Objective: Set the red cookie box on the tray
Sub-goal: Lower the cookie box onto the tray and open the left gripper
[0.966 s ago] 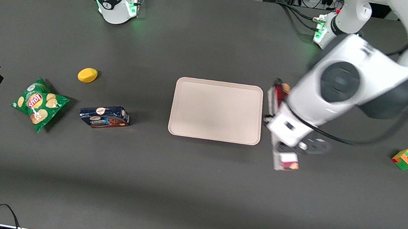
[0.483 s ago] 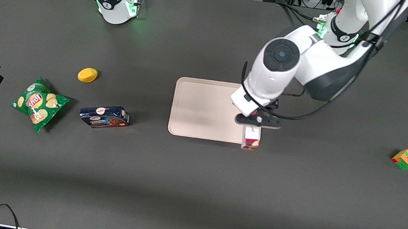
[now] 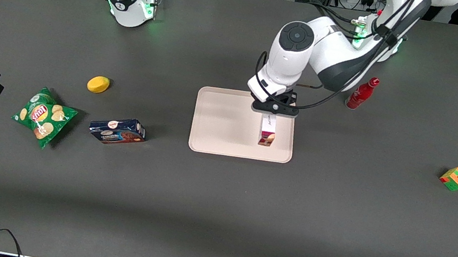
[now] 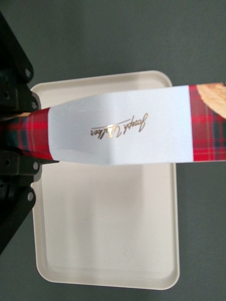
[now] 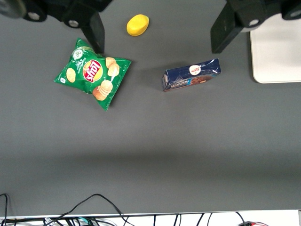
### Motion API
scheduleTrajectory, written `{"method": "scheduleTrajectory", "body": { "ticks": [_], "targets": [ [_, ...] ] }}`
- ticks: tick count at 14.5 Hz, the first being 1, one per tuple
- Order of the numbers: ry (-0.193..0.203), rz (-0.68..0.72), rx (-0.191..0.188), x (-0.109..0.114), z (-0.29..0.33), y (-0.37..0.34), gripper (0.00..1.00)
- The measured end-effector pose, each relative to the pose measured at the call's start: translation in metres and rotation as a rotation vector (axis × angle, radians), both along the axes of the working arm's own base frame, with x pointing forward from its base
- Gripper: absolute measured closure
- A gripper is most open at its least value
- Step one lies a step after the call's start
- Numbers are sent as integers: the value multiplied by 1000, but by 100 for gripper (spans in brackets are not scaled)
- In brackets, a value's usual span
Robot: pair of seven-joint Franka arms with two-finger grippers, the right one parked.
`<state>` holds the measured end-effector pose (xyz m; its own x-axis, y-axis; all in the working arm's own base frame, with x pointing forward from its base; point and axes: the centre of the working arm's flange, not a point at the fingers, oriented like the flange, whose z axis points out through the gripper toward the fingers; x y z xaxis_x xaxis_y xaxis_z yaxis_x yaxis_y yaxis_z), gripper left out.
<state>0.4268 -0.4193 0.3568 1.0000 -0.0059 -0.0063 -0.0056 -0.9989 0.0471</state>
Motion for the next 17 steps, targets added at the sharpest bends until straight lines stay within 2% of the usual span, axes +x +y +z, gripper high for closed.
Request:
{"method": "scheduleTrajectory", "body": {
  "ticks": [2,4,7,10,14,17],
  "targets": [
    [-2,-15,2,-14,-21,2,71],
    [-18,-45,44,-22,-38,8,72],
    [-3,-20,73,-28,-57,16,71],
    [19,13,68,-21,-72,25,71],
    [25,62,26,3,-100,42,71],
    [38,63,30,8,-118,50,70]
  ]
}}
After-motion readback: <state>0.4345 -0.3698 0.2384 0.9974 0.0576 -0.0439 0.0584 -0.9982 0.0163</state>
